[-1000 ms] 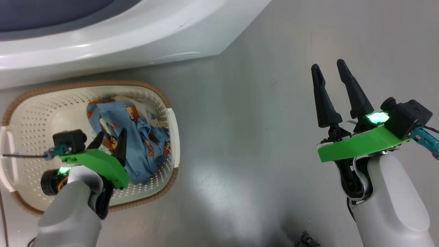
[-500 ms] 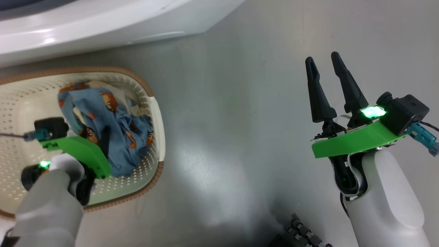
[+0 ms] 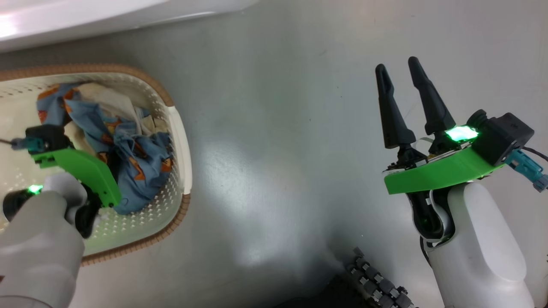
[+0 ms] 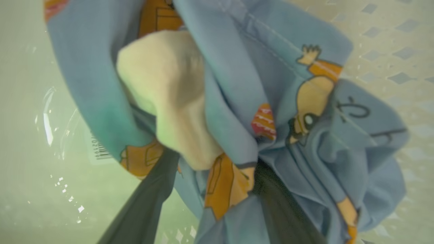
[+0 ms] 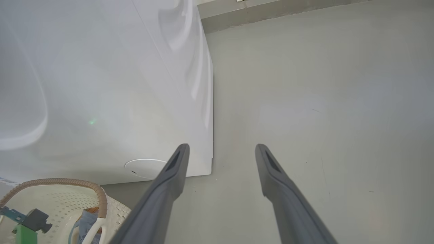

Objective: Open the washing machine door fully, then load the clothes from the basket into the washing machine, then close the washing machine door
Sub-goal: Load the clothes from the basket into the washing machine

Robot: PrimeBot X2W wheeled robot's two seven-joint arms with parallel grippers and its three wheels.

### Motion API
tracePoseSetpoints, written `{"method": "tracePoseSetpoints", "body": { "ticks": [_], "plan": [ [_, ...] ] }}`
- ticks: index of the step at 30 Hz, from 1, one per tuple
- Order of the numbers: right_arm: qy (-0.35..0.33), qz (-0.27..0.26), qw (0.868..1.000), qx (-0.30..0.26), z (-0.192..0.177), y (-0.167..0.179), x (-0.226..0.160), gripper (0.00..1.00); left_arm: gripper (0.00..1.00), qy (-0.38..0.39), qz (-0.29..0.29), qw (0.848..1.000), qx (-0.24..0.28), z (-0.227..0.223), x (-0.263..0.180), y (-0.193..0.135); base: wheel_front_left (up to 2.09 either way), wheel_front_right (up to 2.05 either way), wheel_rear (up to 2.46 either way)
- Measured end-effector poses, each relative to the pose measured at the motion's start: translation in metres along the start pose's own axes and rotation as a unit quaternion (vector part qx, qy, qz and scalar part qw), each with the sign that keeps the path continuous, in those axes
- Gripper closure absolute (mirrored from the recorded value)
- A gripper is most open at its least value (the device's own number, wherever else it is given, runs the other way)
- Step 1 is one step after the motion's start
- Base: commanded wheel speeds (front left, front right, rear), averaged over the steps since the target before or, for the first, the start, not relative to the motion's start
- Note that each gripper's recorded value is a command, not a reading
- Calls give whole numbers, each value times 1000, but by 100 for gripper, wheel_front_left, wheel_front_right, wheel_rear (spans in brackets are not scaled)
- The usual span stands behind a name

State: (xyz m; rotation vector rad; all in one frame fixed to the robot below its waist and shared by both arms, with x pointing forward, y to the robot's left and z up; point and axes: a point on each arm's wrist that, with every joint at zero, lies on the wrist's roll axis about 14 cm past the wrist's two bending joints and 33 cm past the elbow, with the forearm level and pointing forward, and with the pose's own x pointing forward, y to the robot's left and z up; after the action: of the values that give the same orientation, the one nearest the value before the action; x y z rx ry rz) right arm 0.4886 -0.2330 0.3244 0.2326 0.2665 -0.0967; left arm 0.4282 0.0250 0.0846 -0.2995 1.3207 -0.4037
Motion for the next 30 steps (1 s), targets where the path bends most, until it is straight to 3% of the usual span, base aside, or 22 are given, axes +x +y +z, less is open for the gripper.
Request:
{"method": "tracePoseSetpoints", "body": {
  "ticks": [12, 13, 14, 15, 16, 30],
  "plan": [
    [8, -1, 1000, -1, -6, 0, -1, 0, 0, 27, 7, 999, 30, 3, 8, 2, 0, 0, 0],
    [8, -1, 1000, -1, -6, -1, -1, 0, 6, 26, 7, 999, 31, 4, 8, 1, 0, 0, 0],
    [8, -2, 1000, -1, -6, -1, -1, 0, 54, 26, 6, 999, 32, 4, 9, 1, 0, 0, 0],
    [9, -2, 1000, -1, -6, -1, -2, 0, 92, 27, 6, 999, 34, 4, 9, 0, 0, 0, 0],
    [9, -2, 1000, -1, -6, -1, -2, 0, 100, 28, 5, 999, 35, 4, 9, 0, 0, 0, 0],
    [-17, 16, 1000, 6, 18, 13, 0, 0, 100, -49, -16, 999, 14, 30, -15, -20, 0, 0, 0]
  ]
}}
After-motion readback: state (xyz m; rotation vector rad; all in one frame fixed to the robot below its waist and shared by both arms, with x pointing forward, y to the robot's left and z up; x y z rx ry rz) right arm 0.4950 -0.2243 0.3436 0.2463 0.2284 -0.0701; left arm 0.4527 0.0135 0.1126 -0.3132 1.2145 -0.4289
